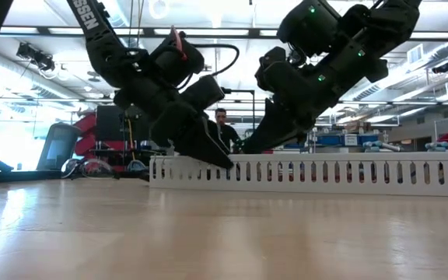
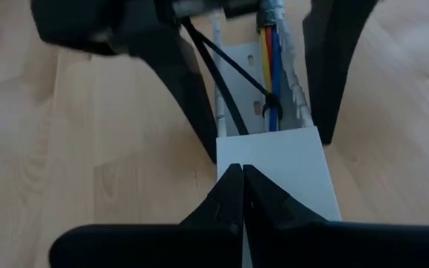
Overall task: Ziptie cables
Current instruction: Close the white cable duct
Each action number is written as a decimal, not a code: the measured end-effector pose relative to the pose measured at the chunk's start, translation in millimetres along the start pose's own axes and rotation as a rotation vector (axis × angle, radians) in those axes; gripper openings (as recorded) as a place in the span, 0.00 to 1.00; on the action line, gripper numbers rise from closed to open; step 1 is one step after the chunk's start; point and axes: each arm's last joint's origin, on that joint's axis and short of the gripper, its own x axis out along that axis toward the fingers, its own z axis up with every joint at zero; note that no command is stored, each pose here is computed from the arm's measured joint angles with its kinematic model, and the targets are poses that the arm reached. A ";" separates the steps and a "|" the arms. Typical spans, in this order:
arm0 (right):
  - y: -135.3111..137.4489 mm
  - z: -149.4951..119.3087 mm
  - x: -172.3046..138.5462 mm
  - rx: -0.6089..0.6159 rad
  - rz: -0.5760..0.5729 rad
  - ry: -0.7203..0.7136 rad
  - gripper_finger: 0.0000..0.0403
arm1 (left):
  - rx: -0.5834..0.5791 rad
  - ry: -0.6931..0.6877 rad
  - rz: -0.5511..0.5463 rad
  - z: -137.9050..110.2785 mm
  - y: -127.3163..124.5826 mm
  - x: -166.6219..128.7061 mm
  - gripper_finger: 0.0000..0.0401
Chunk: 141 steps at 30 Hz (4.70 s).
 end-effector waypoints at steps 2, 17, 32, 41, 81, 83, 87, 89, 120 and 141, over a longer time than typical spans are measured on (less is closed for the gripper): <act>-0.3 -0.2 0.0 0.000 -0.004 0.001 0.00 | 0.010 0.012 0.012 3.1 1.8 -6.4 0.71; -0.5 -1.4 0.0 0.009 -0.004 0.011 0.00 | 0.023 0.167 0.025 -25.0 -3.9 -20.6 0.71; -1.3 -1.7 0.2 0.010 0.000 0.016 0.00 | -0.028 0.101 0.045 -37.5 -6.1 -24.3 0.68; -1.2 -1.8 0.2 0.010 0.000 0.016 0.00 | -0.027 0.094 0.044 -36.8 -6.1 -24.2 0.64; -4.9 2.0 -3.9 0.027 -0.009 0.013 0.00 | -0.057 0.091 0.049 -36.6 -5.9 -24.1 0.64; -4.8 2.5 -3.6 0.012 -0.010 0.003 0.00 | -0.061 0.090 0.050 -36.6 -5.9 -24.1 0.64; -5.1 2.1 -3.7 0.008 -0.015 0.007 0.00 | -0.074 0.074 0.054 -35.4 -5.5 -23.6 0.65; -5.2 1.9 -3.7 0.008 -0.017 0.009 0.00 | -0.076 0.061 0.056 -34.7 -5.3 -23.4 0.67; -5.5 1.2 -3.9 0.009 -0.013 0.022 0.00 | -0.033 -0.021 0.049 -29.4 -3.6 -16.6 0.66; 7.4 9.7 -42.2 -0.029 -0.010 0.019 0.00 | -0.061 -0.019 0.048 -28.9 -3.6 -16.4 0.61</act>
